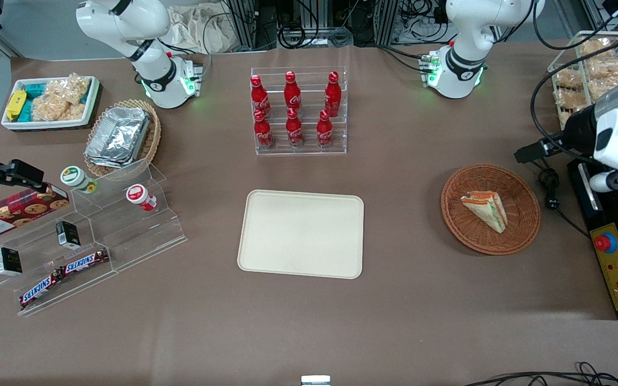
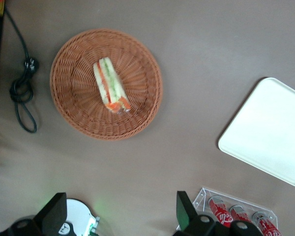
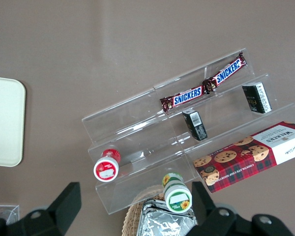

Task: Place sandwich from basket to tray
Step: 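Move the open left gripper over the sandwich in the wicker basket, then lower the left gripper and close it on the triangular sandwich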

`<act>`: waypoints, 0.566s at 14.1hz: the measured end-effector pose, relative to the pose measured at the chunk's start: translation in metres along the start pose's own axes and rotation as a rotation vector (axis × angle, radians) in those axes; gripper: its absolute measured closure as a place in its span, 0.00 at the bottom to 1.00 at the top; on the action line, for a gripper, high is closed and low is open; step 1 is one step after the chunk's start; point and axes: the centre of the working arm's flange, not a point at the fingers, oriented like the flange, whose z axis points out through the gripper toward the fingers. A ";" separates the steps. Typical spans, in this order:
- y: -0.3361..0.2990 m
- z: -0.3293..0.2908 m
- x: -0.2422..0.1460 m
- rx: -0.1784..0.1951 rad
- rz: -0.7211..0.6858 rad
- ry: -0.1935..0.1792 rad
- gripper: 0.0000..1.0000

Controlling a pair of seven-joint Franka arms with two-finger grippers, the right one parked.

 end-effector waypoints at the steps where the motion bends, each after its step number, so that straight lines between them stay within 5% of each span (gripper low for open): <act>1: -0.002 0.014 0.004 0.007 -0.021 -0.015 0.00; 4: -0.013 0.056 0.021 -0.003 -0.102 -0.003 0.00; 8: -0.028 0.140 0.032 -0.020 -0.219 0.072 0.00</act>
